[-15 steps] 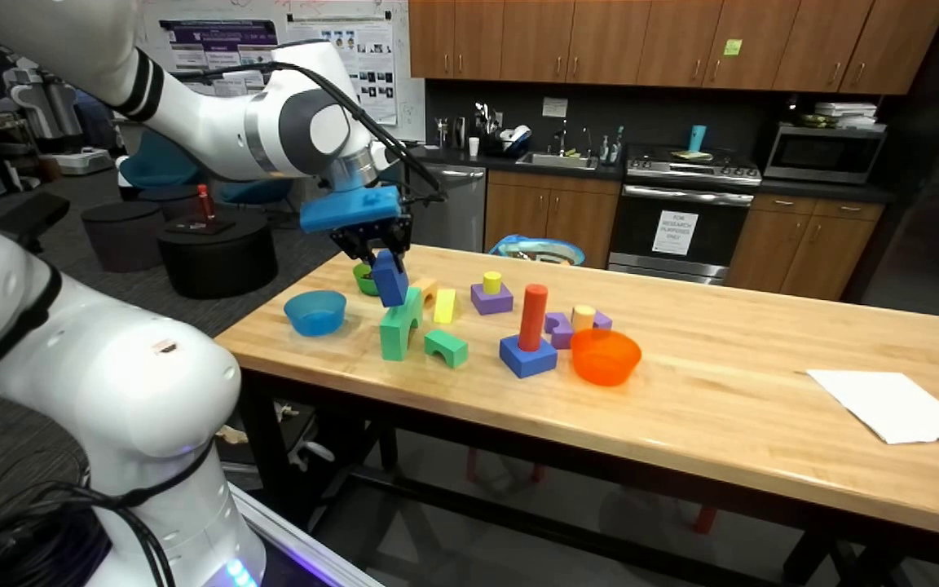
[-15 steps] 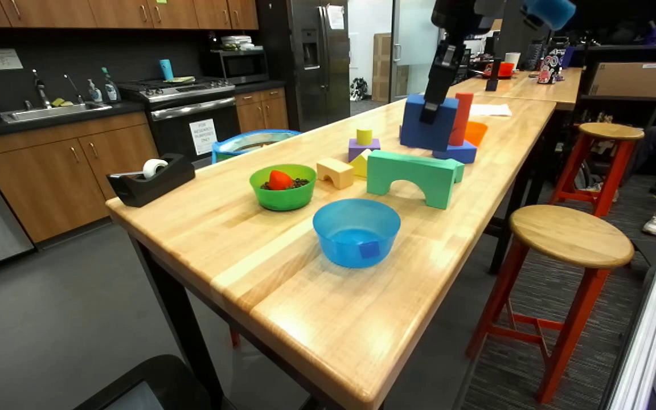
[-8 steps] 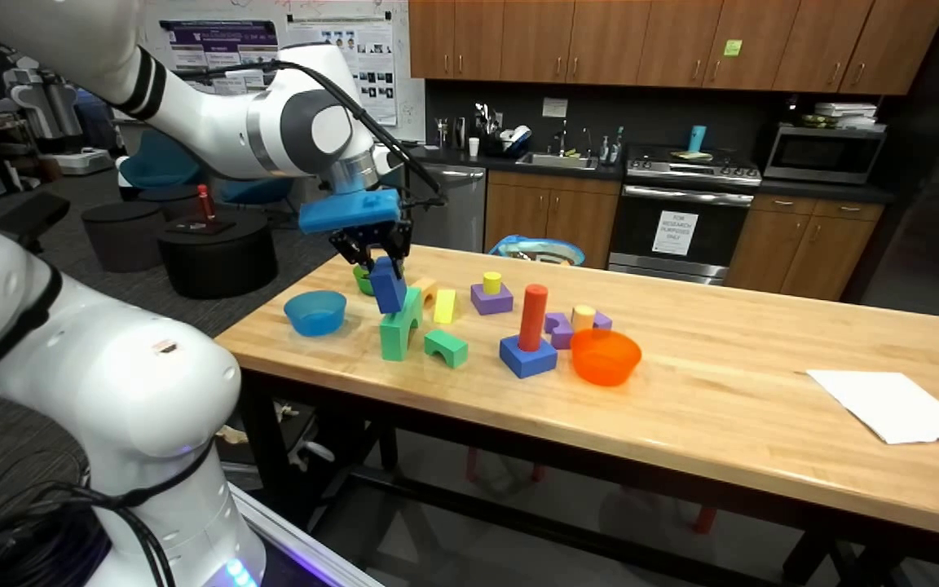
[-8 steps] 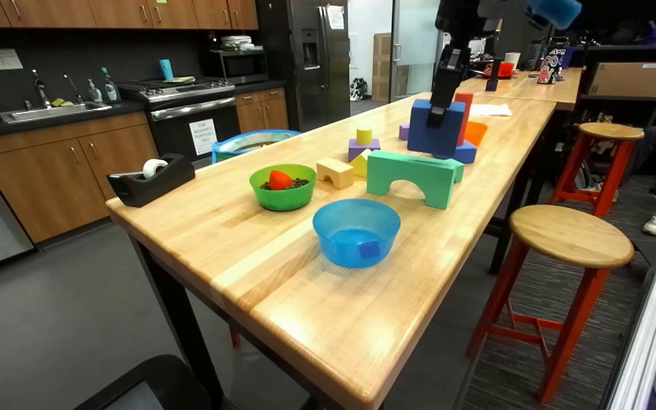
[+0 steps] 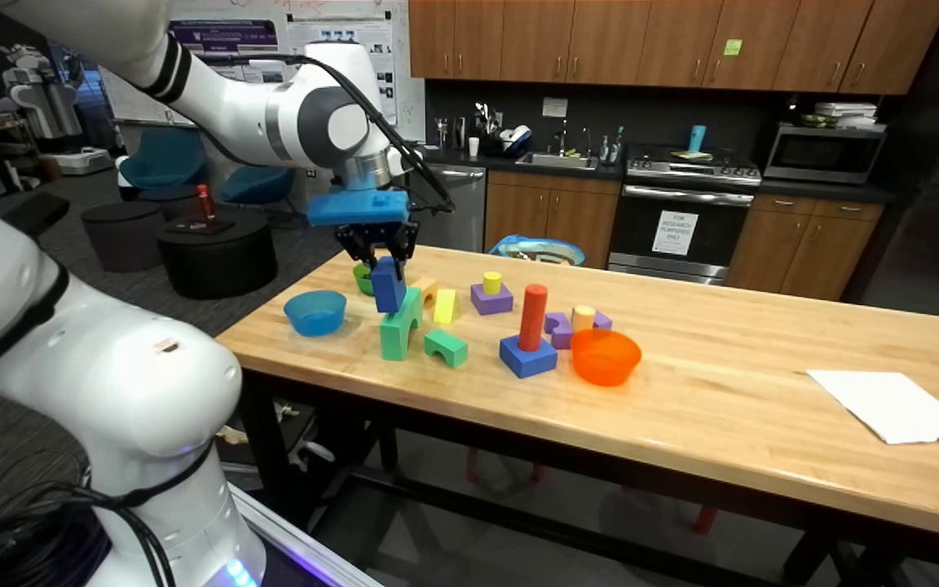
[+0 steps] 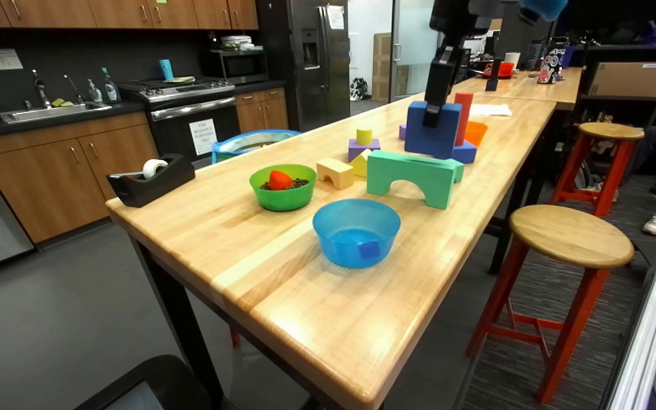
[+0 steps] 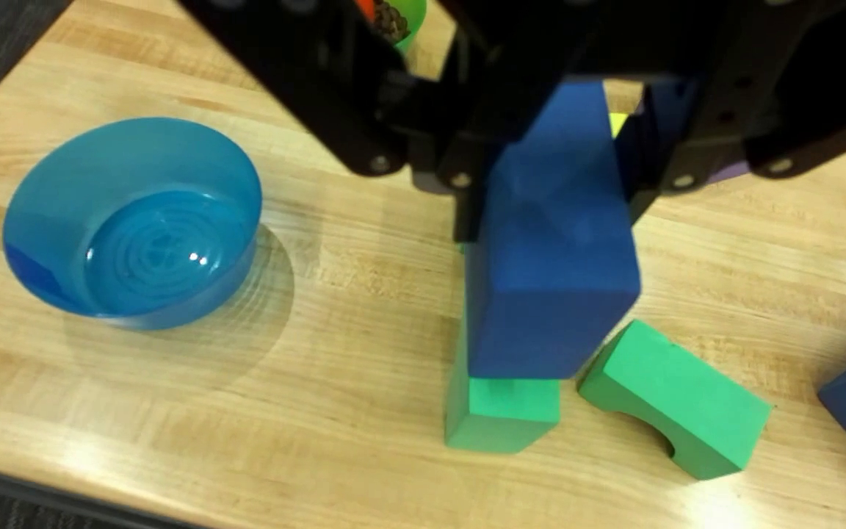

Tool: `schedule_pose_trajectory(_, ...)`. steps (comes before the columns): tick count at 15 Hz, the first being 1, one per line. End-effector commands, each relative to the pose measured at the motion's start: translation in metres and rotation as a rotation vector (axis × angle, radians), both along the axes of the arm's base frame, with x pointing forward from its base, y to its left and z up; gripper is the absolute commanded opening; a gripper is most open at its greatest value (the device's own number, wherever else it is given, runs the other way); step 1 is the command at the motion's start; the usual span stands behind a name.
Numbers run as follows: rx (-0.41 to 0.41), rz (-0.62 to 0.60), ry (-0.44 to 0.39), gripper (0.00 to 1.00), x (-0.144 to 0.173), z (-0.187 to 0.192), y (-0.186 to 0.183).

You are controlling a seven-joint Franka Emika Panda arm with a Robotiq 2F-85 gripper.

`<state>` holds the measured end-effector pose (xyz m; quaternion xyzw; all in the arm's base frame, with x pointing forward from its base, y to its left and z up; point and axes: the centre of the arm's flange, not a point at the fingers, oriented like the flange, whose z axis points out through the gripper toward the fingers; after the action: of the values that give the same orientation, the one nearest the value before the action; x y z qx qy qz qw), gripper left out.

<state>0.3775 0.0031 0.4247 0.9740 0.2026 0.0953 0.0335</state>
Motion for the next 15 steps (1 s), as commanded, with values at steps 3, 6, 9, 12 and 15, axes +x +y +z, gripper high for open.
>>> schedule_pose_trajectory(3,0.06,0.002,0.043,0.16,0.025,0.001,-0.007)
schedule_pose_trajectory(6,0.068,-0.004,0.051,0.16,0.03,-0.001,-0.009)
schedule_pose_trajectory(9,0.069,-0.005,0.061,0.16,0.034,-0.004,-0.011)
schedule_pose_trajectory(12,0.072,-0.004,0.073,0.16,0.039,-0.009,-0.012)
schedule_pose_trajectory(15,0.076,-0.008,0.084,0.16,0.041,-0.012,-0.013)
